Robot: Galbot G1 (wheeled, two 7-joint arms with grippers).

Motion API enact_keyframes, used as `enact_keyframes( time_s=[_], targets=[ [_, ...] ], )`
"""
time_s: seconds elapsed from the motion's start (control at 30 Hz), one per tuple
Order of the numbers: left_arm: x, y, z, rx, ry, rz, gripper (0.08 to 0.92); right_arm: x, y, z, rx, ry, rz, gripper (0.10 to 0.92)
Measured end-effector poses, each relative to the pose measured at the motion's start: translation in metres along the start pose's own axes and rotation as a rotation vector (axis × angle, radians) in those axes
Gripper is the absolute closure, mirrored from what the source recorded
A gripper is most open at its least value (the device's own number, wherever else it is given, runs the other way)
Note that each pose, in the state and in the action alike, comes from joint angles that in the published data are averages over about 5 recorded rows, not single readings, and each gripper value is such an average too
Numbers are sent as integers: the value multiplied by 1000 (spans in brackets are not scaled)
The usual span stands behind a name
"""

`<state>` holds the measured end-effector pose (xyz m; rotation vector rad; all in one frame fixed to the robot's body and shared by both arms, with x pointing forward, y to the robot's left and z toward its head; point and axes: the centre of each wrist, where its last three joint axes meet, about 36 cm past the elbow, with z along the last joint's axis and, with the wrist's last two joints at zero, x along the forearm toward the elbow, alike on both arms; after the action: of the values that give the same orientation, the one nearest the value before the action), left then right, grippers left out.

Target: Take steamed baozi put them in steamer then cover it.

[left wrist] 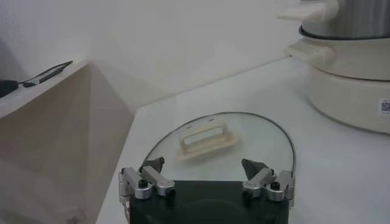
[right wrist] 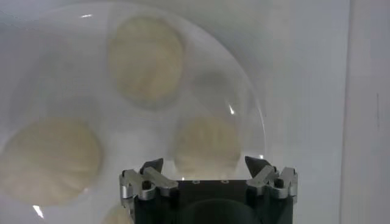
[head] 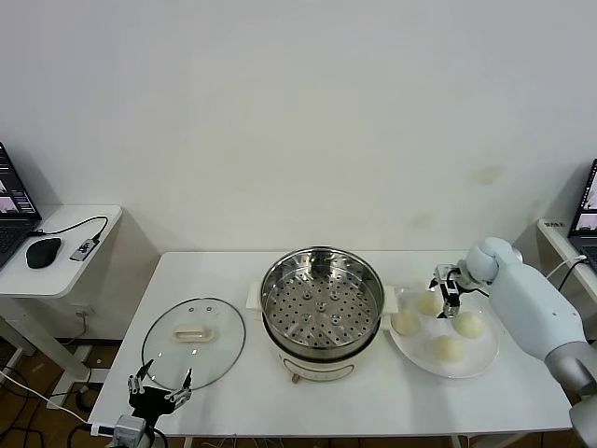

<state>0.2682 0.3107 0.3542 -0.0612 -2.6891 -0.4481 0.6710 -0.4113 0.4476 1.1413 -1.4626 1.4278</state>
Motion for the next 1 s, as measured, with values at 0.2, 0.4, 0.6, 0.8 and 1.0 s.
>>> enact_keyframes(
  time_s=[0.2, 0.4, 0.6, 0.8, 1.0],
  targets=[
    [0, -1, 0, 0, 1, 2, 177, 1, 0, 1, -3, -2, 0, 315],
    [0, -2, 1, 0, 2, 2, 177, 4, -1, 4, -6, -2, 1, 379],
    [1, -2, 0, 1, 0, 1, 177, 10, -3, 5, -8, -7, 4, 416],
    [2, -4, 0, 2, -1, 2, 177, 20, -5, 7, -9, -12, 7, 428],
    [1, -6, -2, -2, -5, 8, 177, 48, -16, 6, -5, -27, 27, 428]
  ],
)
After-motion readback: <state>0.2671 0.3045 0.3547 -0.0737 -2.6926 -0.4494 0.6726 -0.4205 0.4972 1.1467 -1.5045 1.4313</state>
